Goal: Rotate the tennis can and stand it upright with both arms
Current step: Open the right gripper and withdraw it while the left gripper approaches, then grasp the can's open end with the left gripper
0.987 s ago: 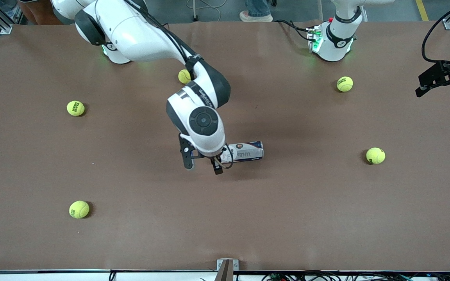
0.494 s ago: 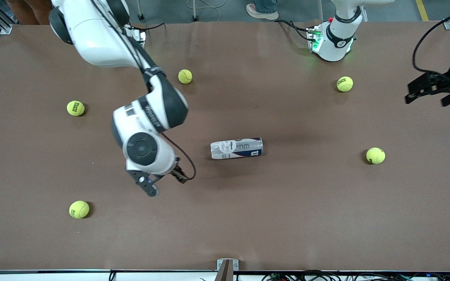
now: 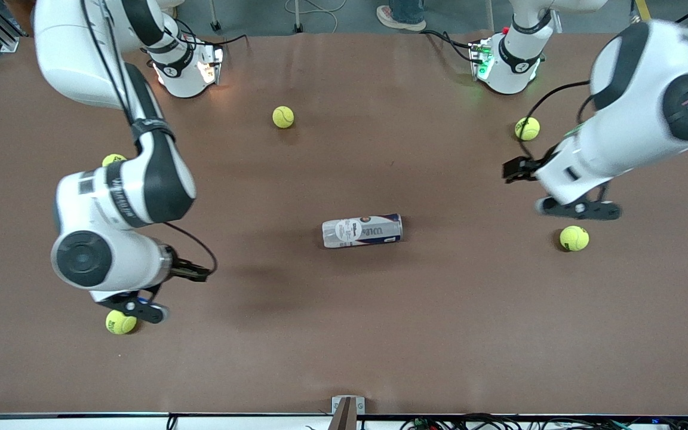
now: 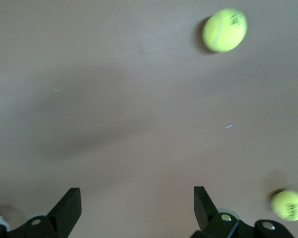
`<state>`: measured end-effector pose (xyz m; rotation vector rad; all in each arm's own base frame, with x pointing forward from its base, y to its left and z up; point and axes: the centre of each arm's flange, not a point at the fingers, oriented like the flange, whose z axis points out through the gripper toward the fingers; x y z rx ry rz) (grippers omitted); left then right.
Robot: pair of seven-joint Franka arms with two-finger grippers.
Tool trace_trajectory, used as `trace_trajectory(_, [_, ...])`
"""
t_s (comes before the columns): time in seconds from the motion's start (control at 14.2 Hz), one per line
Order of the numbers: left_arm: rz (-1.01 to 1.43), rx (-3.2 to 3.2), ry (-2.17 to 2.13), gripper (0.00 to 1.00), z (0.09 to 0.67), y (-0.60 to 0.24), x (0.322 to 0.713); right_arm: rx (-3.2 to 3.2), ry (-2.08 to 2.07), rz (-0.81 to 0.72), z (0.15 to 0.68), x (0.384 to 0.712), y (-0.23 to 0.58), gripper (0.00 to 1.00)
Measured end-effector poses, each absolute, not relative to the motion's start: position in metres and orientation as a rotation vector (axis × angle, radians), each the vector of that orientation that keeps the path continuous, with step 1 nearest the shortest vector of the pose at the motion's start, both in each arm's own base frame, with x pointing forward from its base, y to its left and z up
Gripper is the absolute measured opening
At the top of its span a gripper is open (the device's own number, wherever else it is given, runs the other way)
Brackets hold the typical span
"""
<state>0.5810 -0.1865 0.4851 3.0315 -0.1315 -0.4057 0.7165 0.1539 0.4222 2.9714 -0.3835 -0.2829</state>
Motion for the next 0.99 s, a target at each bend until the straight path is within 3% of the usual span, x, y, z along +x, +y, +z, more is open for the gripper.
trace_trajectory(0.28, [-0.519, 2.849, 0.000, 1.00, 0.392, -0.212, 0.606, 3.008, -0.221, -0.328, 0.448, 0.706, 0.060, 1.00])
trace_trajectory(0.49, [-0.501, 2.701, 0.132, 1.00, 0.332, -0.219, 0.614, 3.047, -0.115, -0.290, 0.469, 0.678, 0.002, 1.00])
trace_trajectory(0.78, [-0.389, 2.450, 0.236, 1.00, 0.277, -0.217, 0.601, 3.058, -0.143, -0.257, 0.501, 0.636, -0.027, 1.00])
trace_trajectory(0.99, [-0.314, 2.283, 0.274, 1.00, 0.245, -0.212, 0.586, 3.062, -0.166, -0.219, 0.521, 0.624, -0.035, 1.00])
